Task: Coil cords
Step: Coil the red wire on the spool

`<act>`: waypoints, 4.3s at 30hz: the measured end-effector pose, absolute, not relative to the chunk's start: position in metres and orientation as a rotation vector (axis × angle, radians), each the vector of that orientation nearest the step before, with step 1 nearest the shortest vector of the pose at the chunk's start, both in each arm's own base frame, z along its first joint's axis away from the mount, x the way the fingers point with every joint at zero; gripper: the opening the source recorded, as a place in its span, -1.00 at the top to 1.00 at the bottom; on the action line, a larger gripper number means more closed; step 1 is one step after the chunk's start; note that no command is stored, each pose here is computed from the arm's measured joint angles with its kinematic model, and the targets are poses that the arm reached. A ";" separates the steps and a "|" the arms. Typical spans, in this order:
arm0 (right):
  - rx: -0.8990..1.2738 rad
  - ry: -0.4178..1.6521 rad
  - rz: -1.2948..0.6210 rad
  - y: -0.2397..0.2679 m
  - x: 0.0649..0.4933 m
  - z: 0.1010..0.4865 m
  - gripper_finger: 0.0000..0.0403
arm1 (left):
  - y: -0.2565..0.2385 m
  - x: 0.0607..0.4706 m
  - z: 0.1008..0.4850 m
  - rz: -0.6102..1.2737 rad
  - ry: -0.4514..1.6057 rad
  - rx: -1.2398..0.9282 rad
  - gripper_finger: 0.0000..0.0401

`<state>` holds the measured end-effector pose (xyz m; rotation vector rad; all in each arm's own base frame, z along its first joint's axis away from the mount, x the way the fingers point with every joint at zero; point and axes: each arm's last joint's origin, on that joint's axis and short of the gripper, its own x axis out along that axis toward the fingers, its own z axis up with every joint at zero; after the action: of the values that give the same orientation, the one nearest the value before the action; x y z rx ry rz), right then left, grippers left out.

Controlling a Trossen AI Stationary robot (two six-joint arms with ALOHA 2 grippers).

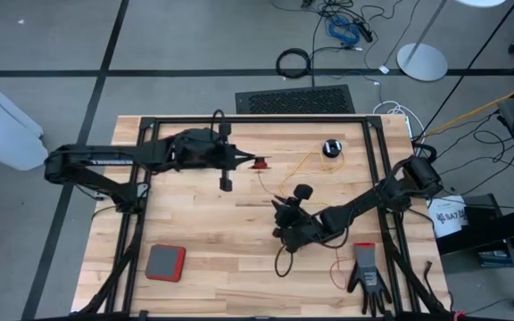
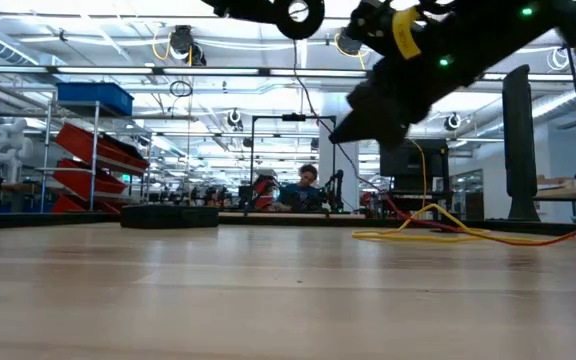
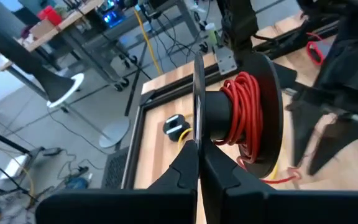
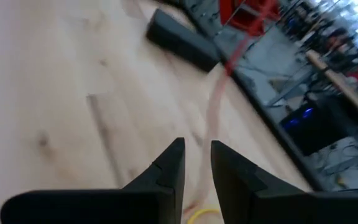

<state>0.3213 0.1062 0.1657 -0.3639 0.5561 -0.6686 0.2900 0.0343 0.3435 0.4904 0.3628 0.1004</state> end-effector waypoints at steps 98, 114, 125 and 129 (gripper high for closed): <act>-0.239 0.278 -0.764 0.052 0.314 0.232 1.00 | 0.040 0.361 0.251 0.414 0.042 0.313 1.00; -0.422 0.378 -0.747 0.053 0.297 0.211 1.00 | 0.050 0.346 0.256 -0.059 0.144 0.133 1.00; -0.464 0.402 -0.707 0.051 0.287 0.228 1.00 | 0.061 0.321 0.264 -0.150 0.296 0.201 1.00; -0.483 0.410 -0.699 0.051 0.287 0.229 1.00 | 0.062 0.320 0.261 -0.095 0.341 0.278 1.00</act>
<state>0.2868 0.0507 0.2294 -0.4832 0.4104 -0.6990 0.3195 0.0618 0.2611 0.2780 0.3412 -0.0949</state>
